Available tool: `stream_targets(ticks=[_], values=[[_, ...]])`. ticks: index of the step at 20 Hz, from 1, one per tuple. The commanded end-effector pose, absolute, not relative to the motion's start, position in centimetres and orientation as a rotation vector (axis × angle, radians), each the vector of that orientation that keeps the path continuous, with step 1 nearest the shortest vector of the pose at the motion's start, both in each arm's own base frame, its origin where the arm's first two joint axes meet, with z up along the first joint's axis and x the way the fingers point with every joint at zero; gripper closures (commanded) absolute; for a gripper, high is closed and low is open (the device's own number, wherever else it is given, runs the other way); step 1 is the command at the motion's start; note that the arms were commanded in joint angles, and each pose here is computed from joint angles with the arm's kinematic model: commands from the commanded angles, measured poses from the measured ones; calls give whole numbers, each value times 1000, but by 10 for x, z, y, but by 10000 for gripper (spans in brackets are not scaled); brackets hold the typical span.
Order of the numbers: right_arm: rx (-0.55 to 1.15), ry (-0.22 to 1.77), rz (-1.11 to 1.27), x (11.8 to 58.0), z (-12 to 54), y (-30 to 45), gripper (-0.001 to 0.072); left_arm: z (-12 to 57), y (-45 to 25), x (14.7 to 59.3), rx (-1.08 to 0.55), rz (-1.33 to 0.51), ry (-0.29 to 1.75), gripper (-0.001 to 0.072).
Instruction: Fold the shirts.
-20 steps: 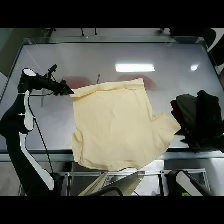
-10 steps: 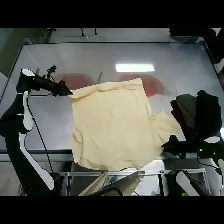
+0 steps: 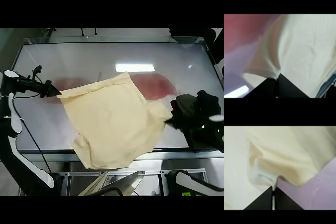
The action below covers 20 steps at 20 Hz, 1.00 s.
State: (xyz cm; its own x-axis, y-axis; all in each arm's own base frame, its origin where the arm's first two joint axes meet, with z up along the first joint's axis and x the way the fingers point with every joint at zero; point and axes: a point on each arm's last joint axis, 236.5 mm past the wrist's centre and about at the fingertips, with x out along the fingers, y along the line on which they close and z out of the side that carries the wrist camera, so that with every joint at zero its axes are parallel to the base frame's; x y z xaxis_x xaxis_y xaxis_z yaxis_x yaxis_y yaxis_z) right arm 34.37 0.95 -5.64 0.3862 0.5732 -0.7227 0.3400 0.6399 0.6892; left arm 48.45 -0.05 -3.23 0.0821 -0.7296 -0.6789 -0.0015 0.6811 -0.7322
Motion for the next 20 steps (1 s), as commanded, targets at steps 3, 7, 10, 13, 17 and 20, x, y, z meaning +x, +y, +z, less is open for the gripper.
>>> stream_targets(ticks=[3,7,10,13,17,20], values=[[773,1120,390,523,-15,62,691,-59,16,368,-785,-484,1649,692],[692,1165,577,576,-22,140,644,-85,1,302,-867,-427,1704,692],[697,1163,583,583,-31,148,528,-97,13,313,-892,-339,1620,690],[709,1217,599,567,-21,123,529,-89,32,327,-868,-317,1571,675],[724,1264,618,534,18,64,528,-50,80,374,-777,-264,1408,10],[697,1332,616,499,38,38,529,-18,108,413,-689,-212,1270,11]])
